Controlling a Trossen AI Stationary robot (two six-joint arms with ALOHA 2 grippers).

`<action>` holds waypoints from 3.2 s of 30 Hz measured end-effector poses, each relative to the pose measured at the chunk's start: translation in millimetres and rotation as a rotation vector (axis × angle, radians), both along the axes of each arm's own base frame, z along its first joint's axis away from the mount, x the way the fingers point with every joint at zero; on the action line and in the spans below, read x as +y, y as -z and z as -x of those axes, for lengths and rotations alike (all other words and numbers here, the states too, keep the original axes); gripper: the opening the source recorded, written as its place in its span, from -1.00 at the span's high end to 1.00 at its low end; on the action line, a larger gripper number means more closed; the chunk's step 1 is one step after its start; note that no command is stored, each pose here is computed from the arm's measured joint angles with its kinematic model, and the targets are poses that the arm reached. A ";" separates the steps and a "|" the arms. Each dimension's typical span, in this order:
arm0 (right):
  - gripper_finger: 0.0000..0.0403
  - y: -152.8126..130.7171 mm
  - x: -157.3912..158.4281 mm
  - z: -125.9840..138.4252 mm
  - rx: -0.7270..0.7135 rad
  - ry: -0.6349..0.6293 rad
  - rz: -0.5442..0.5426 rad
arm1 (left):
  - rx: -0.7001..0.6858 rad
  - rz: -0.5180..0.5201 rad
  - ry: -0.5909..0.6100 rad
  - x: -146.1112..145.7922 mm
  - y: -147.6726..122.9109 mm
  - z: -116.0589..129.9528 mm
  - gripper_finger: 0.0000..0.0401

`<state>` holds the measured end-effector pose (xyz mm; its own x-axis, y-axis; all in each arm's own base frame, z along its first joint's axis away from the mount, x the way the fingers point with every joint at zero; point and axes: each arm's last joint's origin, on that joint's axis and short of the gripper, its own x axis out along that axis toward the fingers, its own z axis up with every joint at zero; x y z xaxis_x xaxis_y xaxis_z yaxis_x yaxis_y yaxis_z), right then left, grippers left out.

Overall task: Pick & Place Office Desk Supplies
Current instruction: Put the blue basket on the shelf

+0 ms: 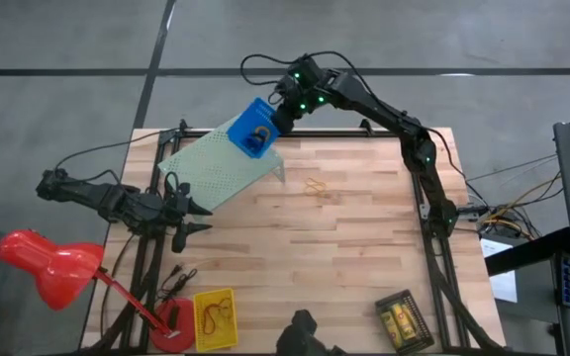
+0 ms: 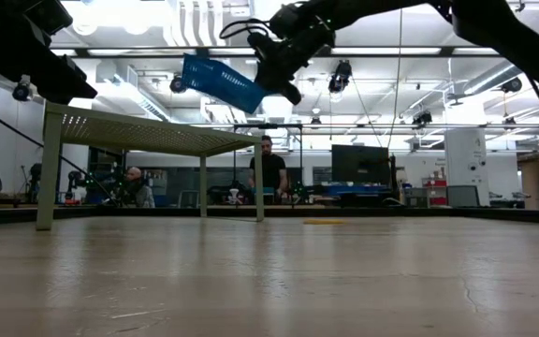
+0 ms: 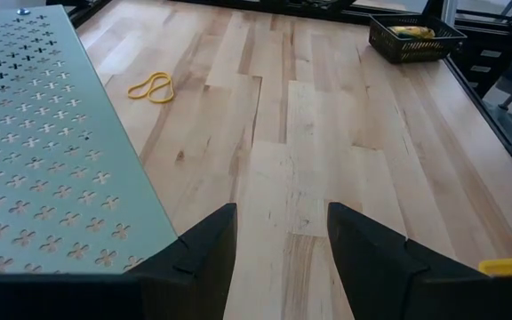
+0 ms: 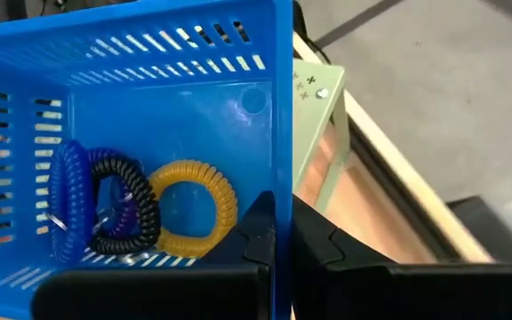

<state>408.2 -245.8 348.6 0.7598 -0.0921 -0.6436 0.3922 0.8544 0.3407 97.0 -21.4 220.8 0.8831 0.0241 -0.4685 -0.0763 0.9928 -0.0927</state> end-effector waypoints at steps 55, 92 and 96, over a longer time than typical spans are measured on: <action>0.76 45.8 23.7 -18.6 0.119 0.327 -0.199 | 0.000 0.000 0.000 0.0 0.0 0.0 0.09; 0.64 -56.9 54.4 34.7 -0.060 0.193 0.105 | 0.001 0.000 0.000 0.0 0.0 0.0 0.09; 0.68 -70.9 72.8 53.4 -0.107 0.121 0.199 | 0.000 0.000 0.000 0.0 0.0 0.0 0.09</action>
